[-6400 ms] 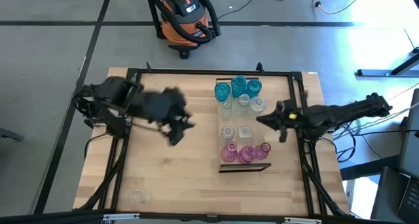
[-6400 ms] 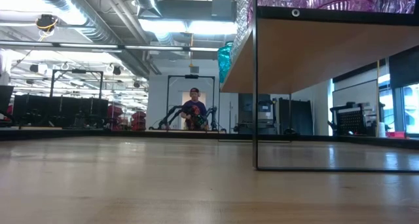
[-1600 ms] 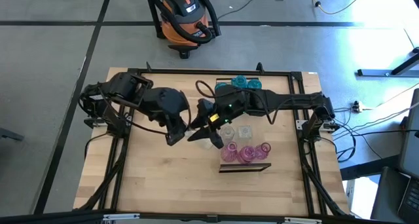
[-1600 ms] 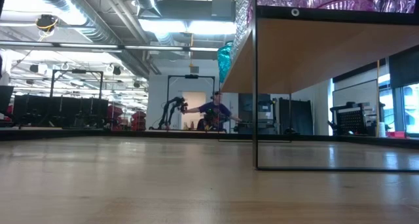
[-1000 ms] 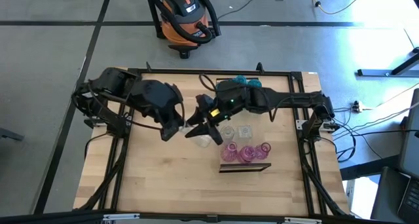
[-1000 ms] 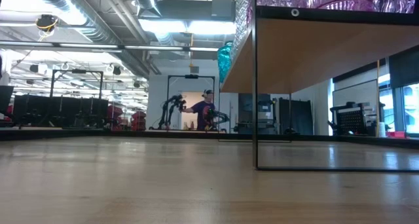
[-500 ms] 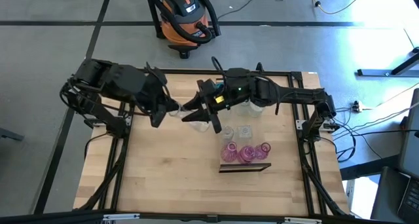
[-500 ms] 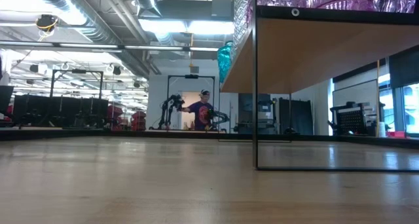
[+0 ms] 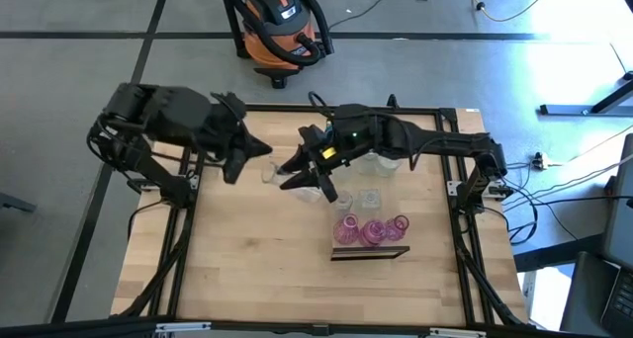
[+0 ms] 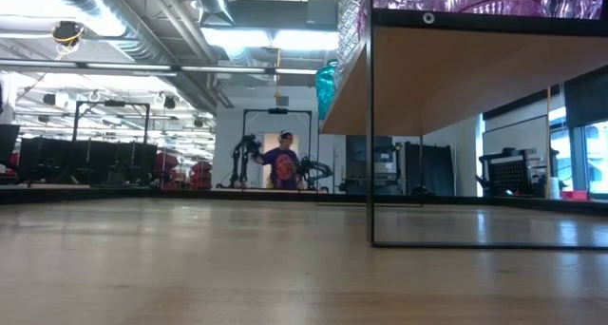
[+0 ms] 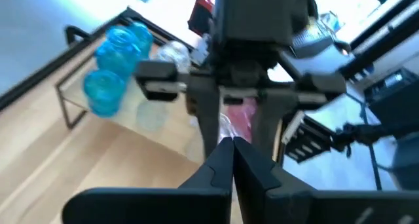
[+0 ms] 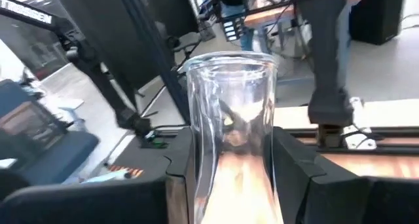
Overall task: Sort vases onto shelf
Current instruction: Put the transparent vase on the shelf aligned with the other transparent vase
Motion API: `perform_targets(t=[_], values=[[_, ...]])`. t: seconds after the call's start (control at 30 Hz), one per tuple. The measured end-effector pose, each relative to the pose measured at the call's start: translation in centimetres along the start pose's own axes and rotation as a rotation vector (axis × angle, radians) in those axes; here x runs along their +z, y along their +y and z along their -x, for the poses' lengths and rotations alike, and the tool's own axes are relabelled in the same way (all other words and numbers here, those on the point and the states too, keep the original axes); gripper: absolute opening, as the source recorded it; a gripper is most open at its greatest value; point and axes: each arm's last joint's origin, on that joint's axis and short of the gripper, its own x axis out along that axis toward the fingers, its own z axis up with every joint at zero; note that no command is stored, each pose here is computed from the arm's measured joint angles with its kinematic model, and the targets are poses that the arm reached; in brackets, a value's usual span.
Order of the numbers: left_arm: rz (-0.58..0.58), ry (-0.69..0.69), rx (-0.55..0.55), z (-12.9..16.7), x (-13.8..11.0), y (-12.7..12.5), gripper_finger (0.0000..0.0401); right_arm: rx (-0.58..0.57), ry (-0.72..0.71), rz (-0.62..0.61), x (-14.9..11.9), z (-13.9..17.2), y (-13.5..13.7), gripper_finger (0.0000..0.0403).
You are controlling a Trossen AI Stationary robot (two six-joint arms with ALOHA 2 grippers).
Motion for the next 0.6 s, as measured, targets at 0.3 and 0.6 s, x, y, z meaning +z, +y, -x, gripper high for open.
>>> perform_targets(t=[0.3, 0.6], values=[[-0.030, -0.128, 0.191, 2.2, -0.6, 0.7, 0.0001, -0.238, -0.034, 0.128, 2.1, 5.3, 2.4, 0.0113], [-0.060, -0.179, 0.260, 3.3, -0.8, 1.0, 0.0001, -0.503, -0.020, 0.135, 2.7, 14.8, 6.7, 0.0113]])
